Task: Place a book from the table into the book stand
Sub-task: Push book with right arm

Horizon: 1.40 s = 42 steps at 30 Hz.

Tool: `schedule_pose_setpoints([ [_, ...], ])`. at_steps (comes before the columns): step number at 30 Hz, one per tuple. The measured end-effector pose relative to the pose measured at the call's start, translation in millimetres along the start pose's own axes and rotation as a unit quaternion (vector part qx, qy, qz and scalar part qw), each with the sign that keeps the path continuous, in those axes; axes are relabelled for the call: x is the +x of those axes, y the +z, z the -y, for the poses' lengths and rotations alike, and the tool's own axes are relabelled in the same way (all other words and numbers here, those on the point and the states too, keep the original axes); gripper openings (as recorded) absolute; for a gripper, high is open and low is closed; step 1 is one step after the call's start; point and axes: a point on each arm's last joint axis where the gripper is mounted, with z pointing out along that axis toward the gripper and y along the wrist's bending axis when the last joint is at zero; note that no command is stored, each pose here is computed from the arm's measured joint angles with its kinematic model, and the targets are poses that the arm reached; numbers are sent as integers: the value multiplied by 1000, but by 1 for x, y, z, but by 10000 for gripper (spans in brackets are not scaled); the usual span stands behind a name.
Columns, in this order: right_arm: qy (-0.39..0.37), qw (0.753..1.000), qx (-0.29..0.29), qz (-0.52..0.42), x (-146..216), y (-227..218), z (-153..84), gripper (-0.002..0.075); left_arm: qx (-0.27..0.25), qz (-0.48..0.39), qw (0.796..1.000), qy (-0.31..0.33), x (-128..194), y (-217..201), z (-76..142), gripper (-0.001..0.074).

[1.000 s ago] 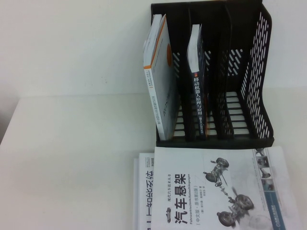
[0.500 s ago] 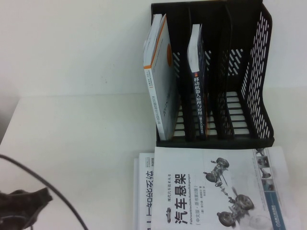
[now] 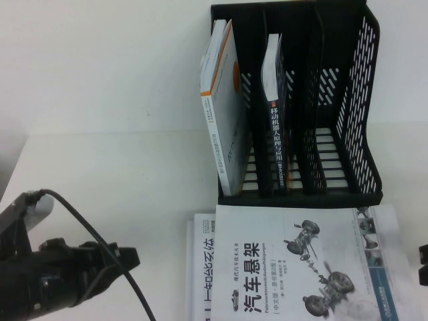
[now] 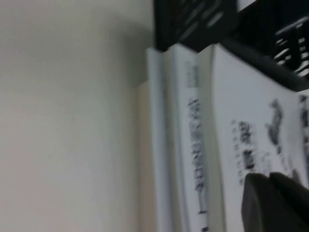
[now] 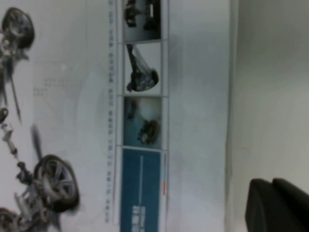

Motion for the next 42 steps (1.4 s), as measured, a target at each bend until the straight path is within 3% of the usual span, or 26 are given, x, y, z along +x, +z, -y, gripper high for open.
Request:
schedule_pose_setpoints([
  [13, 13, 999, -19, -24, -10, 14, -3, -3, 32, 32, 998, -32, -6, 0, 6, -2],
  [23, -57, 997, -39, -38, -19, 28, -40, -3, 24, 62, 996, -57, -12, 0, 4, -2],
  [29, -68, 995, -43, -51, -27, 41, -52, -3, 23, 64, 997, -32, -12, 0, 4, -2],
  [35, -89, 993, -48, -62, -27, 54, -68, -3, 57, 56, 996, -38, -15, -5, 4, -2],
  [42, -96, 991, -56, -70, -27, 61, -83, -3, 47, 50, 995, -76, -25, -22, -18, -2],
])
